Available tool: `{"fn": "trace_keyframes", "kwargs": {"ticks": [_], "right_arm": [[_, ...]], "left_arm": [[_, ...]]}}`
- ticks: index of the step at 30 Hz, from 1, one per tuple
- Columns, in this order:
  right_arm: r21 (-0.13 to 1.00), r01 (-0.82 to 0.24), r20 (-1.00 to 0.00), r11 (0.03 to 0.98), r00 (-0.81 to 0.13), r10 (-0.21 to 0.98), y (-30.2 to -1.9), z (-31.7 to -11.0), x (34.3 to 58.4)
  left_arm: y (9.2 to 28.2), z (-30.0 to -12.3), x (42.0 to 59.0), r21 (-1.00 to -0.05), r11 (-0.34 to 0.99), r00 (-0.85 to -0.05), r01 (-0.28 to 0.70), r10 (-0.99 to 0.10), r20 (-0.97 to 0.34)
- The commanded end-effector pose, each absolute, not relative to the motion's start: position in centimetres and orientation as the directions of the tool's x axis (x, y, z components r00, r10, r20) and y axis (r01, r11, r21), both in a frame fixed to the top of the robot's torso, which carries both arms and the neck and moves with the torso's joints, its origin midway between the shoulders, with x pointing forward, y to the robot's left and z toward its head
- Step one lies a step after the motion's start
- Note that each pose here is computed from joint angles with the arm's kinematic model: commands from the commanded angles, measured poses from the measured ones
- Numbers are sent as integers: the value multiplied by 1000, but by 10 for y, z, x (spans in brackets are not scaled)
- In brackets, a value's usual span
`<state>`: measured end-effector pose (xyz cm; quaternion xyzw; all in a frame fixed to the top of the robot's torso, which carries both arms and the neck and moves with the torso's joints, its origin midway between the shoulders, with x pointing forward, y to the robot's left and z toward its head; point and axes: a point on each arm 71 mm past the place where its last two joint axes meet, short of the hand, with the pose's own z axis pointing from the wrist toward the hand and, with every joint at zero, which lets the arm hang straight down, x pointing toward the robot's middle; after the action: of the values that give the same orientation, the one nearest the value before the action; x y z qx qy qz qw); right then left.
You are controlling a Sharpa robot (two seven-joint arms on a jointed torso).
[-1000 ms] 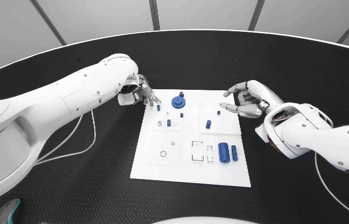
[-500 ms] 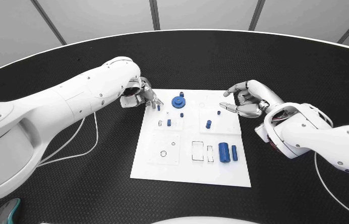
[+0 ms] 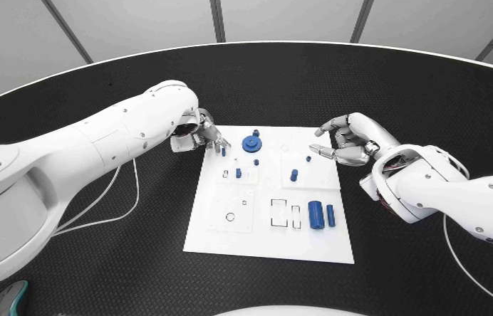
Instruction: Assemble the parts on the task board
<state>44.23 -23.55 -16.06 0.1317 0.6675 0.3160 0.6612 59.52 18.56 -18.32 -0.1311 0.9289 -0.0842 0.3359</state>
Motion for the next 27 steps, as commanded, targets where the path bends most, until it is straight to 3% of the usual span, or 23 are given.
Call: {"fn": "trace_keyframes", "kwargs": {"ticks": [1,27], "right_arm": [[596,-242,-800,766,-92,593,-235,-161,442],[596,-243,-800,765,-96,593,-234,-161,442]], "left_arm": [[185,-183,595,-245,951,-739,-188,-301,-603],[184,-183,596,-243,951,-737,-191,-302,-604]]}}
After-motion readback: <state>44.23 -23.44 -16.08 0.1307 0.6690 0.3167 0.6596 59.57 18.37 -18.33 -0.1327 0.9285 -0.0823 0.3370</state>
